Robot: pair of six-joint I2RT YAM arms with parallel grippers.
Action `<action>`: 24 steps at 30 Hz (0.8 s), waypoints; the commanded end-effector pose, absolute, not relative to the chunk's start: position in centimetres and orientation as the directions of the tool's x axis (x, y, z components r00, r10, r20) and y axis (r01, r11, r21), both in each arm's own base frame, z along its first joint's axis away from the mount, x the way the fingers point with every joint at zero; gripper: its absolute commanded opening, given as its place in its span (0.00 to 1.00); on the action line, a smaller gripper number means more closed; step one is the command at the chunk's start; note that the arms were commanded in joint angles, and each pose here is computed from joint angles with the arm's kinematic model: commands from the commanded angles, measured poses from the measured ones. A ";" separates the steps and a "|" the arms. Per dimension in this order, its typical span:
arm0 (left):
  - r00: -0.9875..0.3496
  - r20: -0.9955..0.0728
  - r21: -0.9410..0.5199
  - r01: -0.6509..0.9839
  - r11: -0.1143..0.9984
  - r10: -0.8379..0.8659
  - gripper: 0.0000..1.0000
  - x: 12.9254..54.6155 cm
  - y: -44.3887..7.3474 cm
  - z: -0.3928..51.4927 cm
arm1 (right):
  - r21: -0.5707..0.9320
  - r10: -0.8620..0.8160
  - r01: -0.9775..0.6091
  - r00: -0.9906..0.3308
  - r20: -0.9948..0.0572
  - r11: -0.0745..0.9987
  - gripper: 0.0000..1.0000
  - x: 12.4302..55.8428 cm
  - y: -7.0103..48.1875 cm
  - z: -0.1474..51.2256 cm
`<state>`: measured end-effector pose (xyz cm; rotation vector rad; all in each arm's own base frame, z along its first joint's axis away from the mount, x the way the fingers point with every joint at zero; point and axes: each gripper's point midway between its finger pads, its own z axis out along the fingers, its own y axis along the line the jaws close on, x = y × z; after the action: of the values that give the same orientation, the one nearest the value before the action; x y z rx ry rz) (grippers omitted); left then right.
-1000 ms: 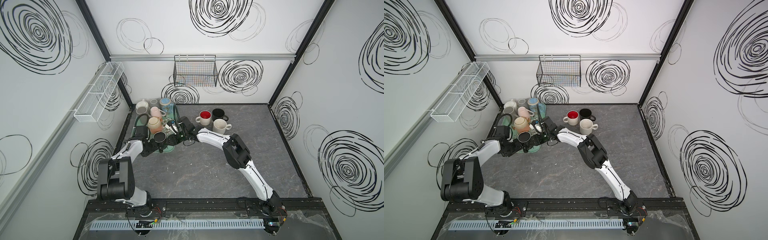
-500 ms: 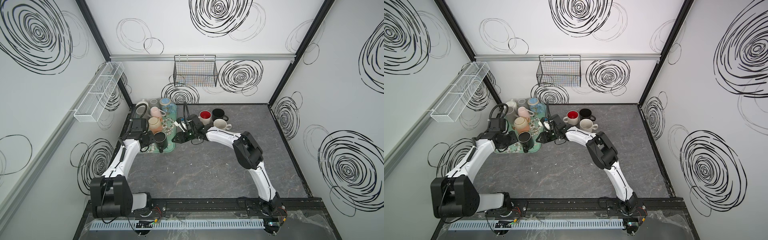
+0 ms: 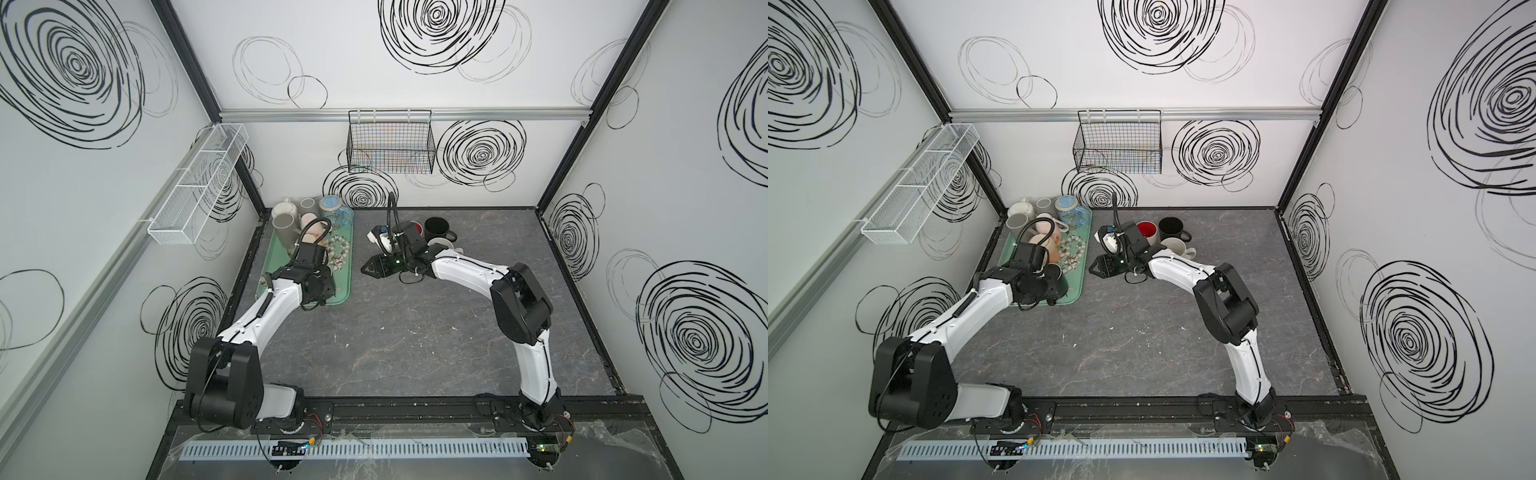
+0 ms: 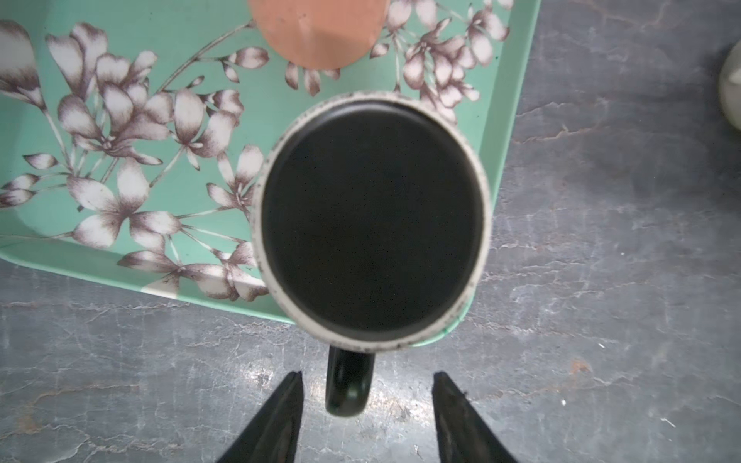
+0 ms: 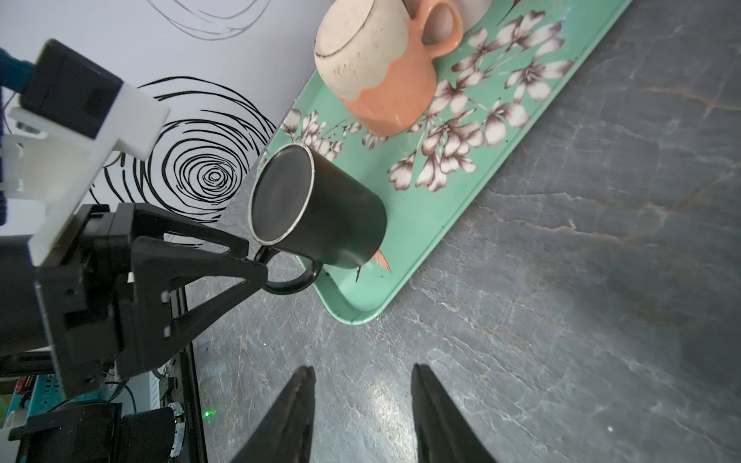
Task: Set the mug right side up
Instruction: 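Lift the black mug off the tray with left gripper while right gripper approaches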
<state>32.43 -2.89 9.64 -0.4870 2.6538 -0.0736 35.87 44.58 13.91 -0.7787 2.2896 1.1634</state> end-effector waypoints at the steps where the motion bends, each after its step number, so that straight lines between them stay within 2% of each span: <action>1: -0.822 -0.434 -0.116 -0.356 0.927 -0.370 0.55 33.4 -2.3 9.0 | 0.570 -0.271 -0.678 -0.721 -0.637 0.465 0.43 35.5 44.6 15.5; 6: -0.823 -0.428 -0.107 -0.364 0.925 -0.373 0.53 34.2 -2.0 7.7 | 0.568 -0.268 -0.674 -0.724 -0.636 0.471 0.43 35.7 44.3 15.4; 12: -0.823 -0.425 -0.093 -0.376 0.922 -0.378 0.42 35.1 -1.8 6.7 | 0.564 -0.263 -0.673 -0.723 -0.639 0.478 0.43 35.9 44.0 15.6; 15: -0.828 -0.421 -0.080 -0.372 0.925 -0.370 0.34 35.3 -1.7 6.5 | 0.562 -0.256 -0.672 -0.721 -0.643 0.482 0.43 36.1 43.9 15.9; 19: -0.828 -0.433 -0.068 -0.364 0.929 -0.356 0.18 35.4 -1.6 7.0 | 0.555 -0.246 -0.674 -0.716 -0.653 0.488 0.43 36.4 43.6 16.3; 24: -0.809 -0.476 -0.072 -0.353 0.933 -0.343 0.06 35.7 -1.4 9.0 | 0.551 -0.234 -0.677 -0.710 -0.665 0.488 0.43 36.5 43.5 17.0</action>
<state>34.17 -1.88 5.95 -0.5090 2.6864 0.0219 36.42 43.93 14.11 -0.7568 2.2874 1.1452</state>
